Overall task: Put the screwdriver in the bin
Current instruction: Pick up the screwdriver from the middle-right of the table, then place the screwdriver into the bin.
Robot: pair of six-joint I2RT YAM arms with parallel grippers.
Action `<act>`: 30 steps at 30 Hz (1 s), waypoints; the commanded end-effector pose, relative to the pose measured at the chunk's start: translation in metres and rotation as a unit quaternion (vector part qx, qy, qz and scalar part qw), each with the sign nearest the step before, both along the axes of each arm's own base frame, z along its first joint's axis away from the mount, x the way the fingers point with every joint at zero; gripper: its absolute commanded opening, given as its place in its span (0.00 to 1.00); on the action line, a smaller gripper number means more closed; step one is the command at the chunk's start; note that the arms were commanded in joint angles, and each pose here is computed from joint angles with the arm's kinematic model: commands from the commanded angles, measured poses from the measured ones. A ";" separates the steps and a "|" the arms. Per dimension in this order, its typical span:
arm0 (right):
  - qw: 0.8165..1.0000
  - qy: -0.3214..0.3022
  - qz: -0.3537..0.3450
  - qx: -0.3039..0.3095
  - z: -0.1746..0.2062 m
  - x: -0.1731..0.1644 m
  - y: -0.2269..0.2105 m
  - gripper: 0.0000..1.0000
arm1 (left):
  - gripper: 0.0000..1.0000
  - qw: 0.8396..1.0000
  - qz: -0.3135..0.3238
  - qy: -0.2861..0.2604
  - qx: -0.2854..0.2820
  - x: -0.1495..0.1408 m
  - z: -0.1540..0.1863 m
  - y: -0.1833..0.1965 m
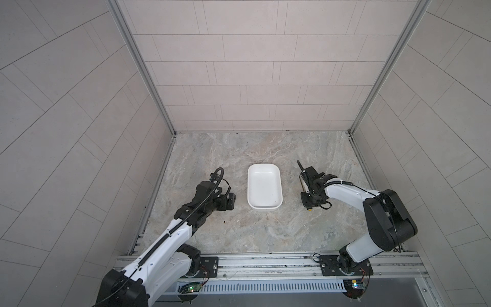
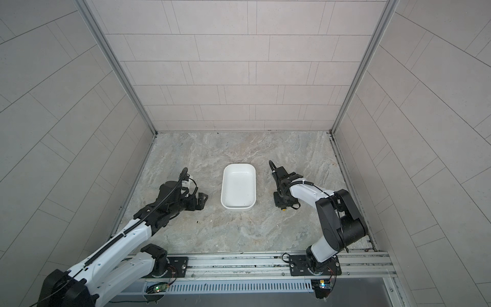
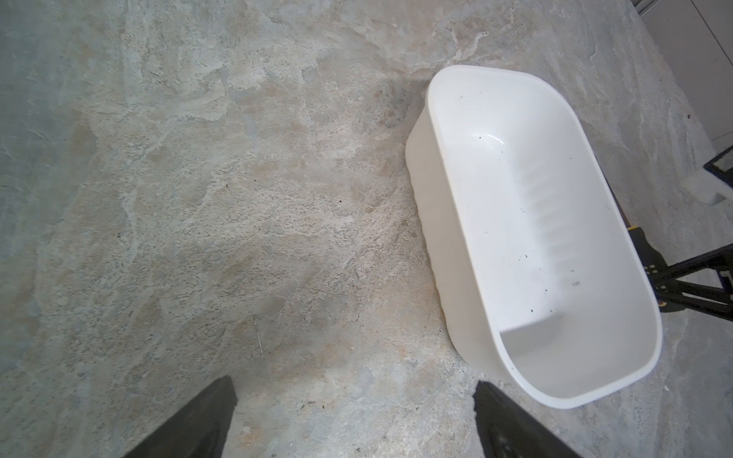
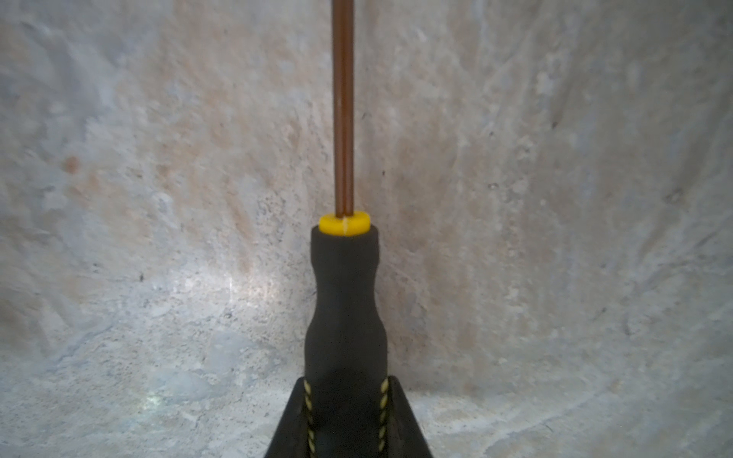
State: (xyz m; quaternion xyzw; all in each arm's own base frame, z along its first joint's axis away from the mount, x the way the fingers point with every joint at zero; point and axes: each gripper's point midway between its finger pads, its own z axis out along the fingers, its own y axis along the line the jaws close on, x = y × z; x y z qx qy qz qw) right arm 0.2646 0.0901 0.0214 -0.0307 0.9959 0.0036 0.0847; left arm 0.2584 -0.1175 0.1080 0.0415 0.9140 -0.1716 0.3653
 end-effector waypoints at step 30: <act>0.955 -0.206 0.032 0.209 0.162 0.001 0.133 0.00 | 1.00 1.000 0.009 -0.016 0.022 0.005 0.010 0.006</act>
